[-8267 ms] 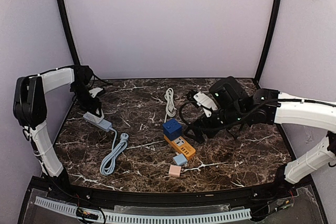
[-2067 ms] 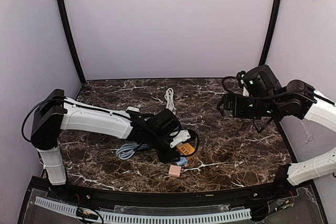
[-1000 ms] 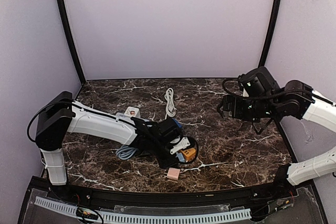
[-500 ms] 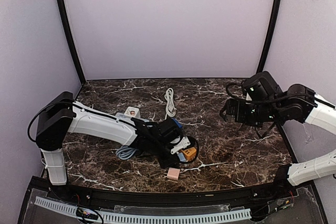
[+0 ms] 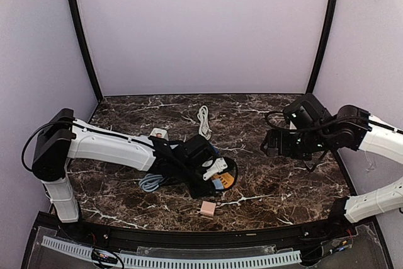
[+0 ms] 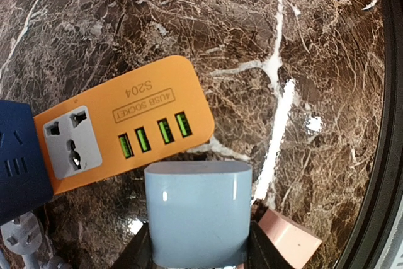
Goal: Insert the plug
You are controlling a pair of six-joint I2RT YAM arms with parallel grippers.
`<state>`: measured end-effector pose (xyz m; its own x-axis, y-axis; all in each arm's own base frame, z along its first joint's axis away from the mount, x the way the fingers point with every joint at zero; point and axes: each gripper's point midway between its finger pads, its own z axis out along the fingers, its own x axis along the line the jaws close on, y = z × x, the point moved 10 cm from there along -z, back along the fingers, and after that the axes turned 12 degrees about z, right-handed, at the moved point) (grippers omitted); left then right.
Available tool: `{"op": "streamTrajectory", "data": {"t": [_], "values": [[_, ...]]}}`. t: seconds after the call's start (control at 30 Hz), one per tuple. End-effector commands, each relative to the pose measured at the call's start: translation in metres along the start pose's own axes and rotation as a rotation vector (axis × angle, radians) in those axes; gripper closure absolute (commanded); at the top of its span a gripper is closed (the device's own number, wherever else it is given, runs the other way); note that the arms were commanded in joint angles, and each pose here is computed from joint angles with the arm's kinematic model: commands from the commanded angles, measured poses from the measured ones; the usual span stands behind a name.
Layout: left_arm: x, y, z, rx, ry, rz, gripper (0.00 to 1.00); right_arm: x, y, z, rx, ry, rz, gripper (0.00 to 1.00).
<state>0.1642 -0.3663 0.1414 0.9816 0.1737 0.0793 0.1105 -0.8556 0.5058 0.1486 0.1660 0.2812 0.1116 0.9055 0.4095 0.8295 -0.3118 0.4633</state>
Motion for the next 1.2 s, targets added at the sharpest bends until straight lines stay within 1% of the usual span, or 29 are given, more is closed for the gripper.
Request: {"op": "streamTrajectory", "data": {"t": [0.0, 0.1, 0.2, 0.37, 0.43, 0.5, 0.63, 0.77, 0.9, 1.03, 1.17], "values": [[-0.003, 0.006, -0.024, -0.012, -0.008, 0.032, 0.92, -0.003, -0.006, 0.010, 0.060, -0.024, 0.002, 0.01], [-0.002, 0.009, -0.032, -0.009, -0.002, 0.041, 0.93, -0.002, -0.010, 0.015, 0.089, -0.027, -0.003, 0.01], [0.001, 0.015, -0.042, -0.032, 0.026, 0.039, 0.93, -0.001, -0.012, 0.018, 0.109, -0.008, 0.007, 0.01], [0.004, 0.025, -0.053, -0.058, 0.050, 0.048, 0.93, 0.000, -0.015, 0.019, 0.124, 0.030, 0.056, 0.01], [0.005, 0.029, -0.057, -0.070, 0.057, 0.057, 0.95, 0.001, -0.015, 0.020, 0.130, 0.048, 0.075, 0.02], [0.007, 0.036, -0.063, -0.087, 0.066, 0.064, 0.99, 0.002, -0.016, 0.020, 0.134, 0.068, 0.099, 0.01], [0.009, 0.043, -0.068, -0.106, 0.081, 0.067, 0.99, 0.005, -0.013, 0.015, 0.115, 0.112, 0.132, 0.01], [0.014, 0.049, -0.075, -0.122, 0.137, 0.053, 0.99, 0.004, -0.010, 0.008, 0.075, 0.158, 0.177, 0.01], [0.016, 0.053, -0.080, -0.148, 0.165, 0.043, 0.99, -0.003, -0.017, 0.009, 0.079, 0.232, 0.237, 0.01], [0.018, 0.057, -0.086, -0.196, 0.159, 0.043, 0.99, -0.009, -0.018, 0.009, 0.064, 0.257, 0.260, 0.01], [0.020, 0.062, -0.095, -0.294, 0.099, 0.062, 0.99, -0.007, -0.015, 0.007, 0.073, 0.282, 0.243, 0.01]]}}
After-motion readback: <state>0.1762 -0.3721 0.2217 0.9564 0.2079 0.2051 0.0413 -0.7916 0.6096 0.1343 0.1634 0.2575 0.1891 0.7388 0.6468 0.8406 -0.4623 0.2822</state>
